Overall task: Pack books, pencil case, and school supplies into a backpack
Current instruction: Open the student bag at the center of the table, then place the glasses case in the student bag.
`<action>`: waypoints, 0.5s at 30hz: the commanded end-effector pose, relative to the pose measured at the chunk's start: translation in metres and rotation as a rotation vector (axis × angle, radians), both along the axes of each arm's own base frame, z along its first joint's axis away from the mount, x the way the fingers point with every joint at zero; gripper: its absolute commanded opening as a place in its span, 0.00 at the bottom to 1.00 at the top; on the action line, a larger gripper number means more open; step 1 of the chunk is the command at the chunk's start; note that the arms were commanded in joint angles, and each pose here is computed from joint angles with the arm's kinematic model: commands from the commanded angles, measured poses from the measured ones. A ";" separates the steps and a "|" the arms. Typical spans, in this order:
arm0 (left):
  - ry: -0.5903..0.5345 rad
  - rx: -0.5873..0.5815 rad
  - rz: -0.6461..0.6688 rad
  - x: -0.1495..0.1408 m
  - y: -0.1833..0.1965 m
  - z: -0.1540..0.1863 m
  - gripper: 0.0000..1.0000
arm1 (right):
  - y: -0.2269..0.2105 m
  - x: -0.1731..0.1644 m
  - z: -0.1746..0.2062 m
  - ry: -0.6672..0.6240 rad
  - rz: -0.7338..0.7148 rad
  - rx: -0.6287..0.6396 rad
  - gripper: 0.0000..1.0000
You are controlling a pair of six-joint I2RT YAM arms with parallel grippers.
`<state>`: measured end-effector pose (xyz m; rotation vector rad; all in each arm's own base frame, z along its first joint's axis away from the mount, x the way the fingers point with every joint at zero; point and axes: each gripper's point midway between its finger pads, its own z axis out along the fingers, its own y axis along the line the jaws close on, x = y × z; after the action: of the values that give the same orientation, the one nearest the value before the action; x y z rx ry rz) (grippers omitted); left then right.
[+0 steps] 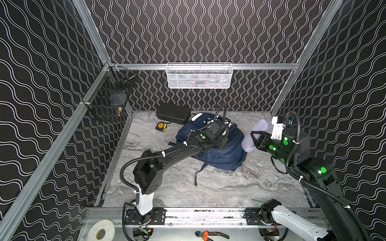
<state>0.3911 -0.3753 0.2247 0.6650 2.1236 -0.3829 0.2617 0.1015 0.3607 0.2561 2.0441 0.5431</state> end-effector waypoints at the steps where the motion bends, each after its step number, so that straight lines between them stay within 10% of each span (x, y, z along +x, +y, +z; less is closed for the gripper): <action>1: -0.096 -0.159 -0.014 0.001 -0.008 0.053 0.00 | 0.008 0.016 -0.003 0.019 -0.001 0.107 0.04; 15: -0.123 -0.369 -0.045 -0.021 -0.005 0.095 0.00 | 0.044 0.078 -0.093 0.346 0.113 0.753 0.00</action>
<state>0.3620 -0.3702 0.2733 0.6018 2.0197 -0.6007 0.3370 0.1249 0.2534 0.6860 2.1767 1.1494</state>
